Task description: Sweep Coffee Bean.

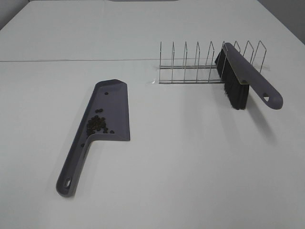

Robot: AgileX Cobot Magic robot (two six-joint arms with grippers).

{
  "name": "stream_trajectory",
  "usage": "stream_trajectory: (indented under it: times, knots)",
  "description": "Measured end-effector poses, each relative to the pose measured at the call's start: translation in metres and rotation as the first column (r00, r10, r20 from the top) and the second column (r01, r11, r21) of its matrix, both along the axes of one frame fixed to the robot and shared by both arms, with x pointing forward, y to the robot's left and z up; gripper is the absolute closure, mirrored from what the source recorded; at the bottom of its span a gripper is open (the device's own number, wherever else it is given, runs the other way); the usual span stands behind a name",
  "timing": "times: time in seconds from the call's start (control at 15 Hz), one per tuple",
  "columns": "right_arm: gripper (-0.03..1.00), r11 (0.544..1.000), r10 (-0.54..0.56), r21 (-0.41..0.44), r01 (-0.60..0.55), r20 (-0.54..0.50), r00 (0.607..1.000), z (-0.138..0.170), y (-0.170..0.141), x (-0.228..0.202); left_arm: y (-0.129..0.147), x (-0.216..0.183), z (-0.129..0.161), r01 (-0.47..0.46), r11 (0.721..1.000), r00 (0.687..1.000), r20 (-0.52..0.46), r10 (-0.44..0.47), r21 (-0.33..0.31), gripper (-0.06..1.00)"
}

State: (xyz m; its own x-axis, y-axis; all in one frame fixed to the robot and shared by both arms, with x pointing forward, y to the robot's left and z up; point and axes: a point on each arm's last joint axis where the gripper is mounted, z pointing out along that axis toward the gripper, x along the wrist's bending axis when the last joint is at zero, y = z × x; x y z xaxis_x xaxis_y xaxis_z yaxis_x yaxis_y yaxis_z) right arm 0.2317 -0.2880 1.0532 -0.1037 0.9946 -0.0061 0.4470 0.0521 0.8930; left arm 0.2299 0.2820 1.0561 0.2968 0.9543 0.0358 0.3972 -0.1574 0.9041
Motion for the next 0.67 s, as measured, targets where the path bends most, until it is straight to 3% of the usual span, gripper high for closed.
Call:
stream_trajectory:
  times: [0.67]
  knots:
    - [0.31,1.0,0.0,0.0,0.0,0.0,1.0,0.0,0.0,0.0,0.0,0.0,0.0,0.0,1.0,1.0,0.0,0.0,0.0,0.31]
